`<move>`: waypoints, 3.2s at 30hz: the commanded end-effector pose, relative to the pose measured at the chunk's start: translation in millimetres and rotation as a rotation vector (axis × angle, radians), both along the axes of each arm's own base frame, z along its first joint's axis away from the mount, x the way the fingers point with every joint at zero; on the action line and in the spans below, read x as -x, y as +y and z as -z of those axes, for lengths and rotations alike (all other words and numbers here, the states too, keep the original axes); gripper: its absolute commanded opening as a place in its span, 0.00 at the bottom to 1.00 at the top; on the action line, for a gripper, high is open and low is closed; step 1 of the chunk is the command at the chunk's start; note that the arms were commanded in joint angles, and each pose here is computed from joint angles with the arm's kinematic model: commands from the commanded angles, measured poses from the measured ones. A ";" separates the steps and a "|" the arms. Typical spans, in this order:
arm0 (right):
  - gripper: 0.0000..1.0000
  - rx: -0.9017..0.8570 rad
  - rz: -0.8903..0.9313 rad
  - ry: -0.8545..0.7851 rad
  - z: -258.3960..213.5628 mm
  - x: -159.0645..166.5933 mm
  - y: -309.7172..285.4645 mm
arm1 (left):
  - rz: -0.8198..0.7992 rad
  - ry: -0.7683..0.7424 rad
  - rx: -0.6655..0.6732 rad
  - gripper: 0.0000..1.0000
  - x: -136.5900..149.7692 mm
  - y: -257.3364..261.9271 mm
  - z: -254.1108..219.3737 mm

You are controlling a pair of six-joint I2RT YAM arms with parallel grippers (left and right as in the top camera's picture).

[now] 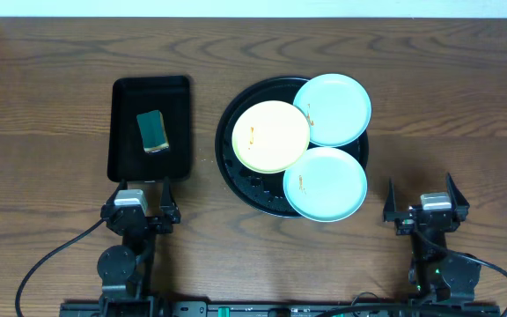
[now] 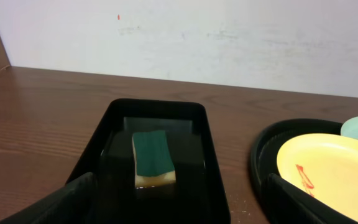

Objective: Clean dirty plates on tray and stack at the side

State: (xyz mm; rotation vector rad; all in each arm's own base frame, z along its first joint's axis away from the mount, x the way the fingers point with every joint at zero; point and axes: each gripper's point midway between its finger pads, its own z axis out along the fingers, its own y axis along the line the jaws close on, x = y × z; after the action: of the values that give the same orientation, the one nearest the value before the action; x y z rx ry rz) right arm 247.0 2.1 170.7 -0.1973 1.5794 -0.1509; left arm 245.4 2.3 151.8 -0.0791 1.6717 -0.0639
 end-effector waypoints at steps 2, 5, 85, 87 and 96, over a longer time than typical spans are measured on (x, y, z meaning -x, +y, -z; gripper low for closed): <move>0.99 0.008 -0.100 0.007 2.2 1.6 17.8 | 0.028 0.046 -0.013 0.84 1.3 -4.2 13.5; 0.99 0.013 -0.291 -0.051 -11.7 9.0 49.9 | 0.028 0.046 -0.013 0.84 1.3 -4.2 13.5; 0.22 -0.179 0.227 1.395 136.8 -155.7 179.6 | 0.028 0.046 -0.013 0.84 1.3 -4.2 13.5; 0.22 -0.178 0.226 1.394 136.8 -155.6 180.1 | 0.028 0.046 -0.013 0.84 1.3 -4.2 13.5; 0.10 -0.170 0.217 1.396 137.0 -153.1 184.7 | 0.028 0.046 -0.013 0.84 1.3 -4.2 13.5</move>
State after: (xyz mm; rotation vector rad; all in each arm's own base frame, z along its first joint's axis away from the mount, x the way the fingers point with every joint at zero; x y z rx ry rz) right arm 402.2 185.9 35.5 0.0425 2.9887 -0.0156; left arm 245.0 1.0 152.8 -0.0709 1.6740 -0.0674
